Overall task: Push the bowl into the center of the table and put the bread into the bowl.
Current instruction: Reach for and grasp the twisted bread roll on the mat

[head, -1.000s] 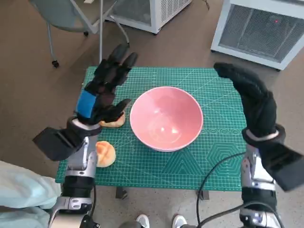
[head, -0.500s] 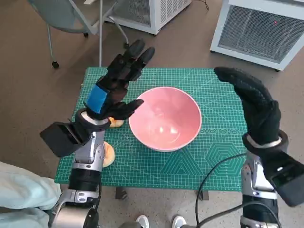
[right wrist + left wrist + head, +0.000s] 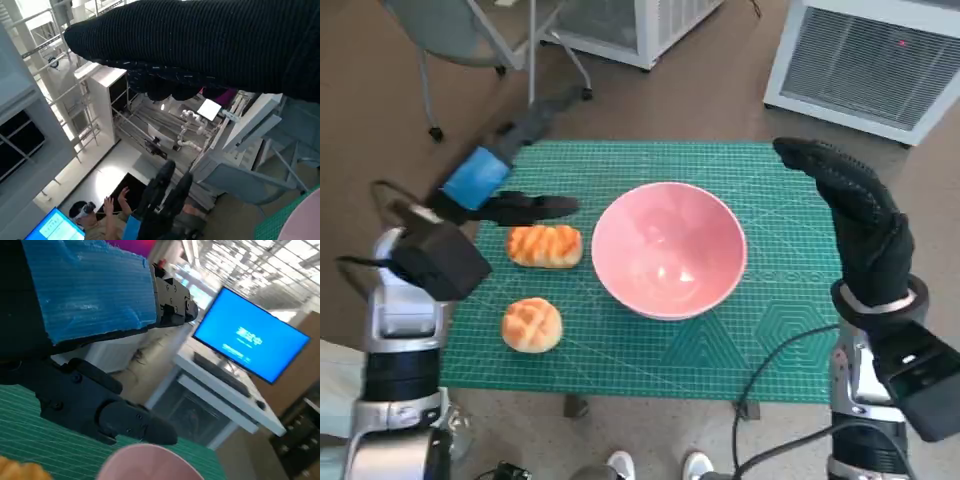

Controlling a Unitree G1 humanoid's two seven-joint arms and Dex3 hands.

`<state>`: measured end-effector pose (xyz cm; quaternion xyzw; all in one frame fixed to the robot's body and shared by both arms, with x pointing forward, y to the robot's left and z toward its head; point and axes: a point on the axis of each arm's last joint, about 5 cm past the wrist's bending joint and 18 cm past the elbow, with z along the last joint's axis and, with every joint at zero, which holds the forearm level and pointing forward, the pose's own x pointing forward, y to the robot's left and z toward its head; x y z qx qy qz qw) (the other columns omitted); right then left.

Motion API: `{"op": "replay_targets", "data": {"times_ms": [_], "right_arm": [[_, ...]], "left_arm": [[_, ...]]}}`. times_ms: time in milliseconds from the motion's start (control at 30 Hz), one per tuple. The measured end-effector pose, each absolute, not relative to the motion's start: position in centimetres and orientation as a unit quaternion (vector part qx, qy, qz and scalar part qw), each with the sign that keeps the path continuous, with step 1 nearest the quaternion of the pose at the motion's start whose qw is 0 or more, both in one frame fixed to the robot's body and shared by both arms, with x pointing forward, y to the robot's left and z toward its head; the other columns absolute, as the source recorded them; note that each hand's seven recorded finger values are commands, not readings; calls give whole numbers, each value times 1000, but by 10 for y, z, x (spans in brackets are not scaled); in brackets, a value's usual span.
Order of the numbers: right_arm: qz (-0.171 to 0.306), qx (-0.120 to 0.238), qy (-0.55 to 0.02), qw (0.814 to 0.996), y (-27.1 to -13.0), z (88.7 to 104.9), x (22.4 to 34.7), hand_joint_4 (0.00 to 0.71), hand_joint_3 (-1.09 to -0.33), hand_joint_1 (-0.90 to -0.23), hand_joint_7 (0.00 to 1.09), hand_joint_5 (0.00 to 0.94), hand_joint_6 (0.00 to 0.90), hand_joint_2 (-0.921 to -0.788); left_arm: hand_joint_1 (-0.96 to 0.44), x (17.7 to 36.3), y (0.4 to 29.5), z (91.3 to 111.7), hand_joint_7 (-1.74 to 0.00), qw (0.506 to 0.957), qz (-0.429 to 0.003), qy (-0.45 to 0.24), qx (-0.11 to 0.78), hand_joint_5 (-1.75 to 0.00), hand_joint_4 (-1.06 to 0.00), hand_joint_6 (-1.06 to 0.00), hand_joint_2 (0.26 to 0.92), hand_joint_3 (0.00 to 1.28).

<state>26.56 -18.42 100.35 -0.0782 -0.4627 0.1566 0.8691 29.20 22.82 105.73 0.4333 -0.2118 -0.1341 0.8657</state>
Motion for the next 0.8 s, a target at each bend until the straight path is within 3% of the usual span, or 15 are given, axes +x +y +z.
{"op": "replay_targets", "data": {"times_ms": [100,267,800], "right_arm": [[157,-83,-461,870,-183,1003,266,76,-725,-673,408,11,-1,-921],[145,-91,-456,873,-184,999,264,77,-740,-674,409,9,-1,-921],[139,-101,-450,876,-181,997,265,76,-768,-671,410,6,-1,-921]], "left_arm": [[-259,291,238,1062,-49,851,-125,-173,481,-4,-210,-392,704,2],[-202,291,249,1065,-14,838,-116,-76,528,0,-169,-367,707,3],[27,306,237,1027,0,811,-162,60,559,0,-139,-320,713,3]]}}
